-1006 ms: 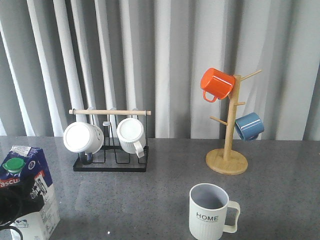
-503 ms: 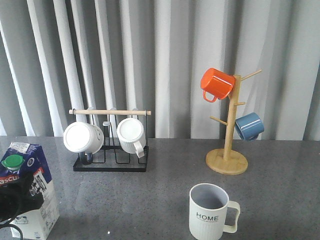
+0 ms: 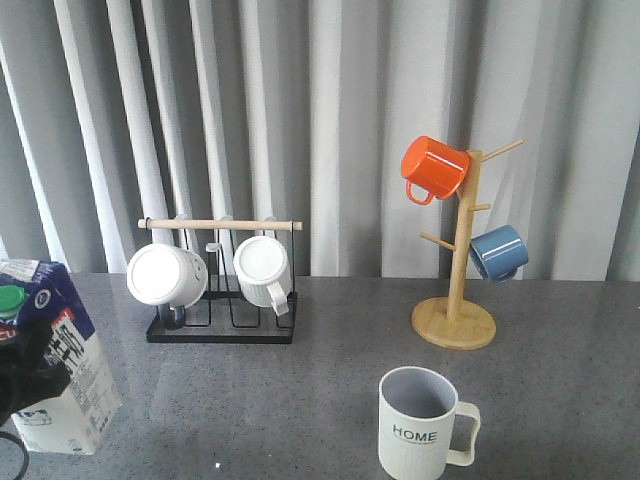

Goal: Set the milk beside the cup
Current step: 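Close the left gripper on the milk carton and lift it, then carry the milk carton with the left gripper toward the HOME mug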

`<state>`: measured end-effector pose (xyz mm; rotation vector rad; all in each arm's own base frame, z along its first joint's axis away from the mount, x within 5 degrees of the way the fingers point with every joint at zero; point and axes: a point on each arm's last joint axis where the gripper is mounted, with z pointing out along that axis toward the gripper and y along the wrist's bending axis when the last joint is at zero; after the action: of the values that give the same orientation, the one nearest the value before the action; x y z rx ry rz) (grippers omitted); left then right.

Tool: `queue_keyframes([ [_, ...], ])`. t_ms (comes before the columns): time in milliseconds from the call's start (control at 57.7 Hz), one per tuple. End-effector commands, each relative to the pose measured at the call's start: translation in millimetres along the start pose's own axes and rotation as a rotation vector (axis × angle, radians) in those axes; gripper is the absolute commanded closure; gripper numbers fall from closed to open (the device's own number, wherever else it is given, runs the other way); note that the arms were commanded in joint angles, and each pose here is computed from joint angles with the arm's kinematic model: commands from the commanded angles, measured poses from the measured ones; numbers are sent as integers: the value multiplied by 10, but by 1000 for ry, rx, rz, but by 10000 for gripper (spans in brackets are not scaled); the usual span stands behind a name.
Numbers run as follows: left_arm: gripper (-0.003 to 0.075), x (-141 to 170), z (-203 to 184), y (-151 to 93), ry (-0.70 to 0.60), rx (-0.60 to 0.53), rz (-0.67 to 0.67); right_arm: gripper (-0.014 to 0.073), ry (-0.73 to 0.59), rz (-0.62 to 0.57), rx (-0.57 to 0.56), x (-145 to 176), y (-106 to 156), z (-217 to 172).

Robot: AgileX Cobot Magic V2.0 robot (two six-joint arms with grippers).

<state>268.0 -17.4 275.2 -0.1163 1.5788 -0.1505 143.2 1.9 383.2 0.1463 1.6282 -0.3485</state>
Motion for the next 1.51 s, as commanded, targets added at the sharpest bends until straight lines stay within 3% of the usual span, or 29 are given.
queue_keyframes([
  [0, 727, -395, -154, -86, -168, 56, -67, 599, -71, -15, 3, -142, -35, -25],
  [173, 727, -620, -417, -201, -203, 159, 5, 599, -71, -15, 3, -142, -35, -25],
  [676, 727, -426, -456, -138, 59, 87, 7, 599, -71, -15, 3, -142, -35, -25],
  [1058, 727, -441, -455, -139, 48, 84, -108, 599, -71, -15, 3, -142, -35, -25],
  [1214, 727, -459, -451, -51, 23, -13, -176, 599, -71, -15, 3, -142, -35, -25],
  [1370, 727, -445, -459, 25, 27, -119, -133, 599, -71, -15, 3, -142, -35, -25],
  [1491, 727, -433, -482, -84, 16, -152, -81, 599, -71, -15, 3, -142, -35, -25],
])
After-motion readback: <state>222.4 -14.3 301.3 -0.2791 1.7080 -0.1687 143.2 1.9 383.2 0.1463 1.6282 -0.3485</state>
